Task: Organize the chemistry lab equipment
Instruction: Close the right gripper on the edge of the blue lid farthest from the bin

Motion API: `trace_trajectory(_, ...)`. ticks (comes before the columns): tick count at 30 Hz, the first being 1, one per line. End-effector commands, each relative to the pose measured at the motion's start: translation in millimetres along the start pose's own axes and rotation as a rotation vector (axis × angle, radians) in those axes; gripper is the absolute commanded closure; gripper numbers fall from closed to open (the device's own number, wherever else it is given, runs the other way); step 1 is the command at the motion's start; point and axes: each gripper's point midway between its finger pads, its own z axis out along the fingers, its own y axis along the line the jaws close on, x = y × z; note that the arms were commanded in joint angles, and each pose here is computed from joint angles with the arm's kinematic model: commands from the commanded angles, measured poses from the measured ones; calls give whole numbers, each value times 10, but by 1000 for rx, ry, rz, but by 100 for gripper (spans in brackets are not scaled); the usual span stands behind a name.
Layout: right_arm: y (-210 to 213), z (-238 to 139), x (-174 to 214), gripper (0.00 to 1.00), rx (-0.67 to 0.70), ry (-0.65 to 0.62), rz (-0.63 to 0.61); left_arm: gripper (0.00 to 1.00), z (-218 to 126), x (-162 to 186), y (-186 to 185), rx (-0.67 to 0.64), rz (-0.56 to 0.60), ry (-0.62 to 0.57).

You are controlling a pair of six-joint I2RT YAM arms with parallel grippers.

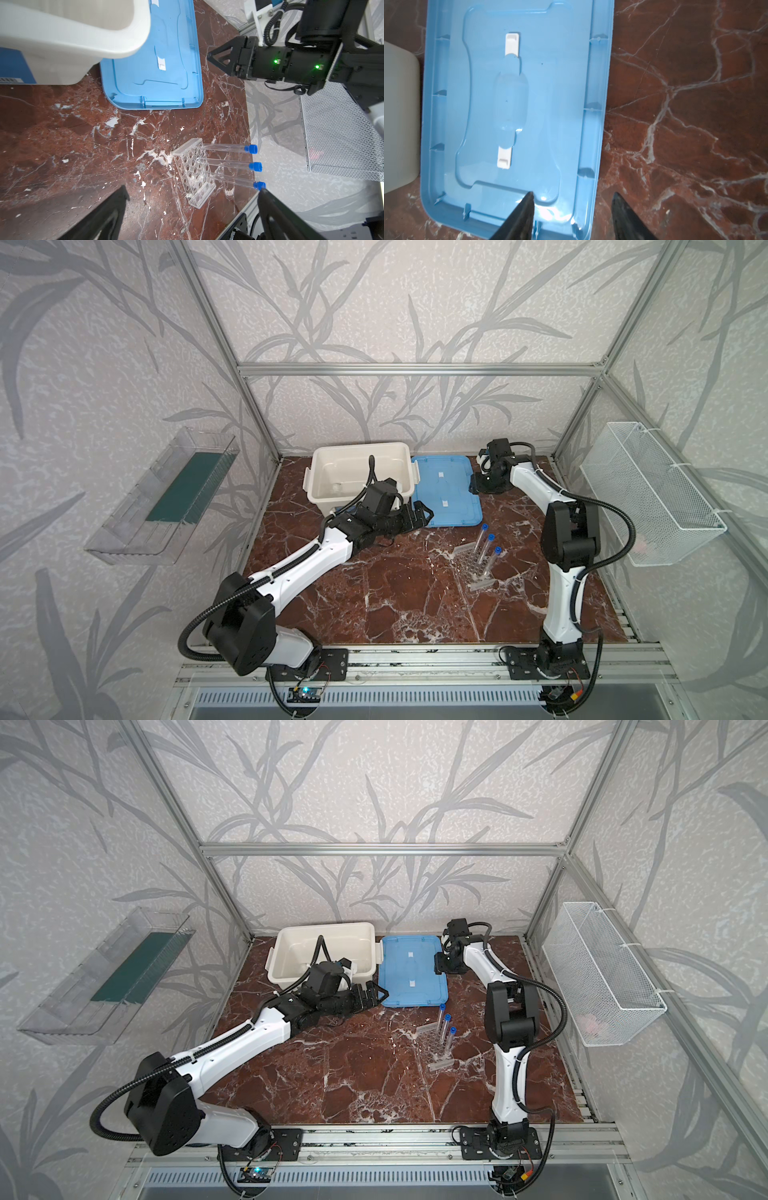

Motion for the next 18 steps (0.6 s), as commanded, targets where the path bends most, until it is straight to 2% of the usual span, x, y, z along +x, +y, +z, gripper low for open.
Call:
trace_trajectory(1,-129,69,54,46,58,45,-28,1,129,-46,-50,42,-45,-52)
trace_trajectory(5,-224,281,128,58,82,96,-39,1,275,97,-36,51,-52,-12)
trace_trajectory(13,-257,501,159,72,80,105,-30,1,373,214,-24,48,-29,15)
trace_trajectory(18,-304,615,180,76,99,122,-37,1,377,227,-6,44,-20,11)
